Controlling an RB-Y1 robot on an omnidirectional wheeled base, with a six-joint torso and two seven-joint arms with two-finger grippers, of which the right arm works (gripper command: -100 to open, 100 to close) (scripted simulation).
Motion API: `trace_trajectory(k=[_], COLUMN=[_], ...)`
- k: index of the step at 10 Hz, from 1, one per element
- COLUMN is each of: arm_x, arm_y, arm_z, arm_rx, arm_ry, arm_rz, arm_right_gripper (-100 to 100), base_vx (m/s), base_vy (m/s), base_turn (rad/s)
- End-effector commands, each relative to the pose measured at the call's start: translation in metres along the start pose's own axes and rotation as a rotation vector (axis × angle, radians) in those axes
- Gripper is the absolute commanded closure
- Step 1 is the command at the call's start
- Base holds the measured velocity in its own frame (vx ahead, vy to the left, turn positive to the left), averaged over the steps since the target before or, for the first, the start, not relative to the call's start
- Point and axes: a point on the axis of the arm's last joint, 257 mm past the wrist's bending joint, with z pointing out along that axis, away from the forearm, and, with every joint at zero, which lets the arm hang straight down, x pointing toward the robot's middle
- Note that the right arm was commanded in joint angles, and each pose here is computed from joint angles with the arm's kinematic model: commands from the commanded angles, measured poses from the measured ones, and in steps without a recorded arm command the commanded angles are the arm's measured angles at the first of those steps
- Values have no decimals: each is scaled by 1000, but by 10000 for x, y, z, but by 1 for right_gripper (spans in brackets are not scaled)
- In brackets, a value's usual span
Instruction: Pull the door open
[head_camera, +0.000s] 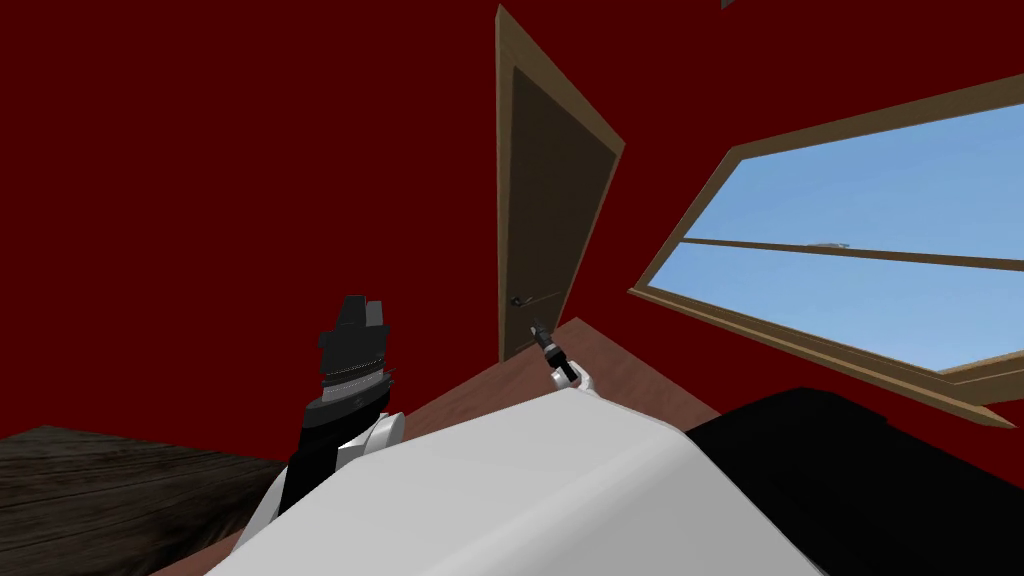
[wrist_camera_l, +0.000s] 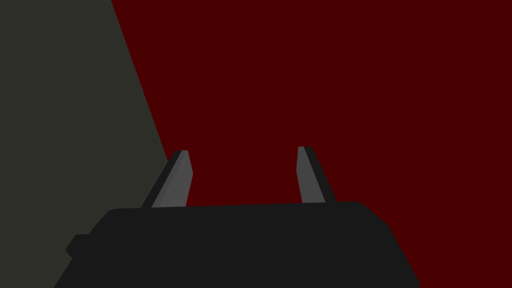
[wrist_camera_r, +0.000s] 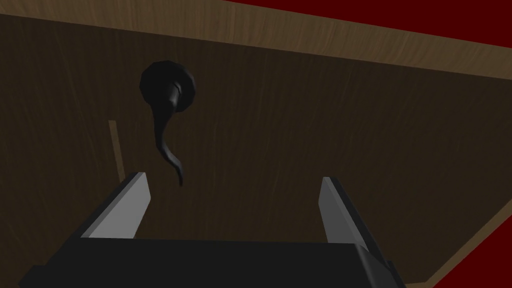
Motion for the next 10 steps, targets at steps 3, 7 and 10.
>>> trace_trajectory(k=[3,7,10], arm_x=[-109,-275,-368], arm_y=[-228,-460,-568], arm_z=[-55,-116,-152], arm_rx=[51,108,136], arm_ry=[-3,-11,-18], arm_rz=[5,8,9], arm_right_gripper=[-100,-100,-100], base_vx=[67,71,56], base_vy=[-67,-75,-48], base_turn=[101,120,63])
